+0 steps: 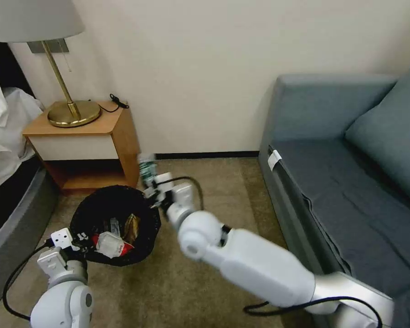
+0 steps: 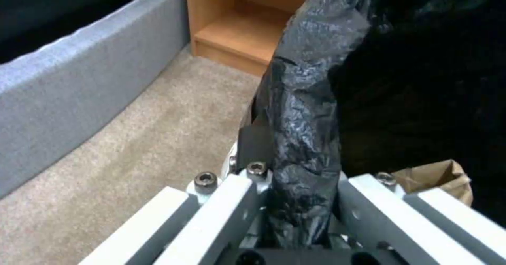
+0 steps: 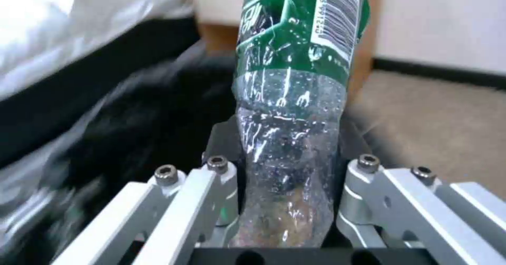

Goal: Pick up the trash bin, then pick up the garbage on the floor and place it into the trash bin.

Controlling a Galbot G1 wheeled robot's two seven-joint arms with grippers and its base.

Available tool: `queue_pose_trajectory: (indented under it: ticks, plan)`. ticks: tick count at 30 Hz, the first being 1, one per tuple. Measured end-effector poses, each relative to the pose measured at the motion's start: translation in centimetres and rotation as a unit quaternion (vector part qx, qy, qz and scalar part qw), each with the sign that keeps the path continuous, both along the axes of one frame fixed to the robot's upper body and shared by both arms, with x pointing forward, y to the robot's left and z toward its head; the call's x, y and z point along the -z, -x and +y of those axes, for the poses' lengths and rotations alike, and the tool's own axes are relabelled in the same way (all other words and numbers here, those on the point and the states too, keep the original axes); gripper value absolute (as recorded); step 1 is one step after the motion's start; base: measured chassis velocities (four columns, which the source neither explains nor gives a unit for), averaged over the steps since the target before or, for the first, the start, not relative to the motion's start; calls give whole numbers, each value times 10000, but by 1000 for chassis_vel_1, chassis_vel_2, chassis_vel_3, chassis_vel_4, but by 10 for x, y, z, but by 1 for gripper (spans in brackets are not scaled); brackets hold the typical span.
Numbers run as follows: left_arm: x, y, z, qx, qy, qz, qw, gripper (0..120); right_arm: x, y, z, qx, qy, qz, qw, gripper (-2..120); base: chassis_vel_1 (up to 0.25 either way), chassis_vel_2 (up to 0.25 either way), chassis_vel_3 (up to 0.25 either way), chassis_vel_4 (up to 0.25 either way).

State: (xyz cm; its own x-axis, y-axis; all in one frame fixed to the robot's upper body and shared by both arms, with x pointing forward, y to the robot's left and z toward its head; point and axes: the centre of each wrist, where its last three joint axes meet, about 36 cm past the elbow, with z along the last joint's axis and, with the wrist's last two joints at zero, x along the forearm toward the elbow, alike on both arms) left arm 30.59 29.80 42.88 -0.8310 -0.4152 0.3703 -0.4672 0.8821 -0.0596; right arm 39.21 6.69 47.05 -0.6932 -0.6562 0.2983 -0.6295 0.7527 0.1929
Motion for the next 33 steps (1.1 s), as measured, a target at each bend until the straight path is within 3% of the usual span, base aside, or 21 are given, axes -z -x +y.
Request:
queue_pose_trajectory:
  ticks: [5,8,22,27,31,33]
  plan:
    - [0,1,-3,-6,41,-9,10000,2,30,20,23,-210,302,123,9992,23,0,0,0,0]
    - [-2,2,-3,-3,39,-29,10000,2,35,20,25,-221,365,109,9990,30,0,0,0,0]
    - [-3,-2,-6,33,89,-46,9999,2,33,9,13,-103,376,-3,9992,85,0,0,0,0]
    - [-3,-1,-7,20,109,-39,9999,2,32,7,12,-64,357,-69,9993,98,0,0,0,0]
    - [-4,-1,-7,-166,347,34,9993,2,20,5,10,-31,226,-208,9995,100,0,0,0,0]
    - [-9,0,-7,-343,747,146,9965,2,8,2,5,14,99,-385,9992,100,0,0,0,0]
